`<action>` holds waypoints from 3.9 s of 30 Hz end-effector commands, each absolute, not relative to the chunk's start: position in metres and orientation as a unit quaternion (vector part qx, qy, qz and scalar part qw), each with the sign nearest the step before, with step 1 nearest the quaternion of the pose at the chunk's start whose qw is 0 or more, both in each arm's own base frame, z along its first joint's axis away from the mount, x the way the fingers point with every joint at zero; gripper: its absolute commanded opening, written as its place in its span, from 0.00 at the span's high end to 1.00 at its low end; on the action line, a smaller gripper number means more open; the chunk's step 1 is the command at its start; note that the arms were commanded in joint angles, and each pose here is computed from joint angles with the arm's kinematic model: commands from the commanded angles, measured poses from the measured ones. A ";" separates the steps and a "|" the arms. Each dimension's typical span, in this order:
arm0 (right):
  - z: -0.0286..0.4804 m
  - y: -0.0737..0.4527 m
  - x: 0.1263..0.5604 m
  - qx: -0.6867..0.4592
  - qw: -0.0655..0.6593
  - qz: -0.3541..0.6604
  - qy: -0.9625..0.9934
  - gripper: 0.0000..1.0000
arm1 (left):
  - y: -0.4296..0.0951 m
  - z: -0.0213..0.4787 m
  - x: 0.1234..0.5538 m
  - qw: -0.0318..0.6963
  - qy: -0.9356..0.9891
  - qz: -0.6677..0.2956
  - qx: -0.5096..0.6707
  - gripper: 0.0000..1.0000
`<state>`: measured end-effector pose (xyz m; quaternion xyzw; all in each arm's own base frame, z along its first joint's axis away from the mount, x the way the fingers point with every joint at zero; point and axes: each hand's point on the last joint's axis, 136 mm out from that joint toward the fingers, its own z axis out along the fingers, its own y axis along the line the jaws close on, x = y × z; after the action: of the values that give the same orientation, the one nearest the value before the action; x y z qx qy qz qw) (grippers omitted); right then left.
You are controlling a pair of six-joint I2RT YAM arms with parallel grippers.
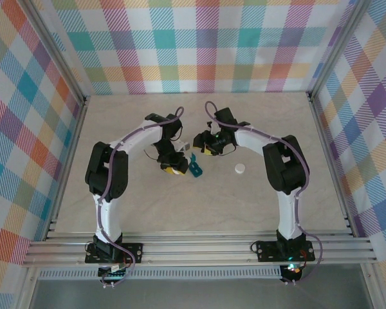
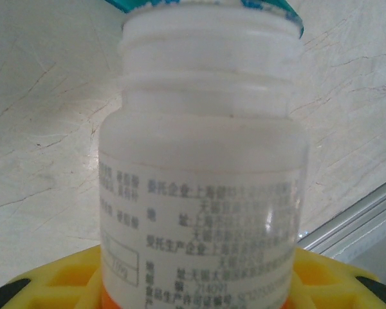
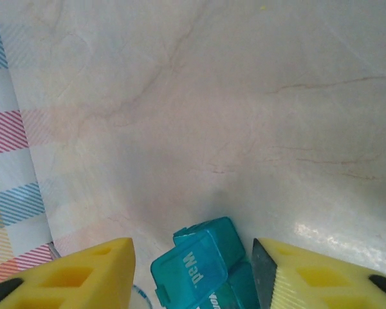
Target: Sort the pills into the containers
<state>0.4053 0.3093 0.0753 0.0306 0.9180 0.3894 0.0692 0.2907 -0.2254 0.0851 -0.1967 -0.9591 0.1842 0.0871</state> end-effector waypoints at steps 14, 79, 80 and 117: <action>0.050 0.312 0.404 0.071 0.013 0.421 0.904 0.84 | -0.226 0.107 0.291 0.062 -0.955 0.211 -0.200 1.00; 0.062 0.297 0.368 -0.005 0.036 0.414 0.910 0.76 | -0.209 0.073 0.301 0.148 -0.965 0.117 -0.185 1.00; 0.062 0.299 0.369 -0.007 0.036 0.416 0.909 0.76 | -0.209 0.073 0.301 0.150 -0.964 0.115 -0.186 1.00; 0.035 0.351 0.345 -0.021 -0.029 0.470 0.882 0.77 | -0.206 0.067 0.275 0.177 -0.959 0.102 -0.194 1.00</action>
<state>0.3544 0.3462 0.0301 -0.0156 0.8886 0.4579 -0.0202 0.2830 -0.2093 0.0607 -0.1904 -0.9601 0.1063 0.1752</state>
